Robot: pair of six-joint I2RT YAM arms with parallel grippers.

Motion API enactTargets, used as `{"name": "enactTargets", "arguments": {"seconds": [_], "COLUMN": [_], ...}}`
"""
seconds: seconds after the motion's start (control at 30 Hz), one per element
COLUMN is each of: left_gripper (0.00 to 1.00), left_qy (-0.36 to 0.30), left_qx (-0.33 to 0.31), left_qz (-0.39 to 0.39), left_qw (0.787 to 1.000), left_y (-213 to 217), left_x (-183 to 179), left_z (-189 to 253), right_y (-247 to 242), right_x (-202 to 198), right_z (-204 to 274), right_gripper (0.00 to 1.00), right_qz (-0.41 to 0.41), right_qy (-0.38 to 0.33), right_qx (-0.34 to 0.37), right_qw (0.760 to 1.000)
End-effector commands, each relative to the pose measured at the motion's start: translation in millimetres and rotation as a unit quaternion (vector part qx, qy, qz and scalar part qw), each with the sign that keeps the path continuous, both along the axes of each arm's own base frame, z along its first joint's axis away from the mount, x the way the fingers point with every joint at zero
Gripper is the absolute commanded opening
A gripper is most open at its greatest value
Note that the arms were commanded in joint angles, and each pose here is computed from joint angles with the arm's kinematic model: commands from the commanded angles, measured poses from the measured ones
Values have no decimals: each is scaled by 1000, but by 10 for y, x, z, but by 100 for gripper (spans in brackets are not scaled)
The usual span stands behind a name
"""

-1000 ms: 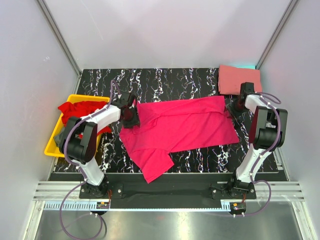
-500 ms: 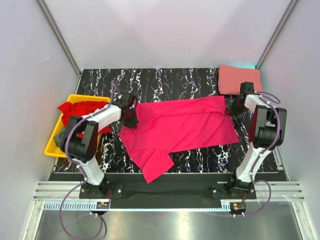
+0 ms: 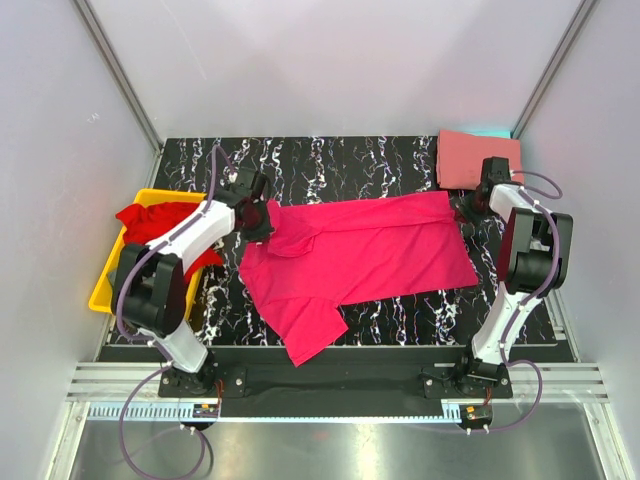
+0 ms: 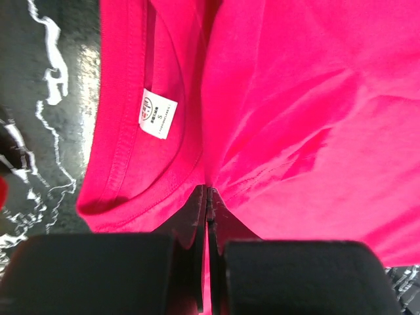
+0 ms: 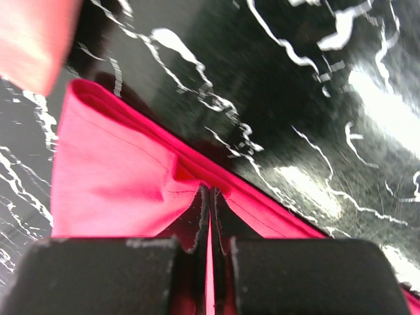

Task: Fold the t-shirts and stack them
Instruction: Fold the tshirt

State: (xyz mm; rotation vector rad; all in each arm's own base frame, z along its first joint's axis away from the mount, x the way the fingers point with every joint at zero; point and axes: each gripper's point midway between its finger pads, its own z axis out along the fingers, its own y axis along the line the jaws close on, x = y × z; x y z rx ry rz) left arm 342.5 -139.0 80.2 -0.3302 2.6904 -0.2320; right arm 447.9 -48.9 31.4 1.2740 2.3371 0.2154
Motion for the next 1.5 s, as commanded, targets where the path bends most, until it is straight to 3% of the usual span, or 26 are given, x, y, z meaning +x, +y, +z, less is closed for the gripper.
{"name": "enactTargets", "arguments": {"seconds": [0.0,0.5,0.83,1.13,1.27,1.37,1.4,1.47], "left_gripper": [0,0,0,0,0,14,26,32], "left_qy": [-29,-51,-42,3,33,52,50,47], "left_qx": [-2,0,-15,-13,-49,-63,-55,-16], "left_qz": [4,12,1,-14,-38,-61,-61,-55], "left_qw": [1000,999,999,1000,998,995,995,997], "left_y": [8,97,78,63,-107,-226,-223,-113], "left_x": [51,-67,-226,-444,-569,-664,-646,-627], "left_z": [305,661,673,249,60,-62,-55,-19], "right_y": [-114,-125,-143,-101,-110,-136,-193,-248], "right_x": [236,296,282,136,62,36,0,-137], "right_z": [350,508,646,451,384,433,466,482], "right_gripper": [0,0,0,0,2,17,21,30], "right_qz": [21,56,69,73,76,77,68,60], "right_qy": [-54,-83,-99,-73,-50,-41,-29,5], "right_qx": [-45,-67,-83,-73,-74,-81,-94,-107], "right_qw": [997,993,989,992,993,993,993,992]}}
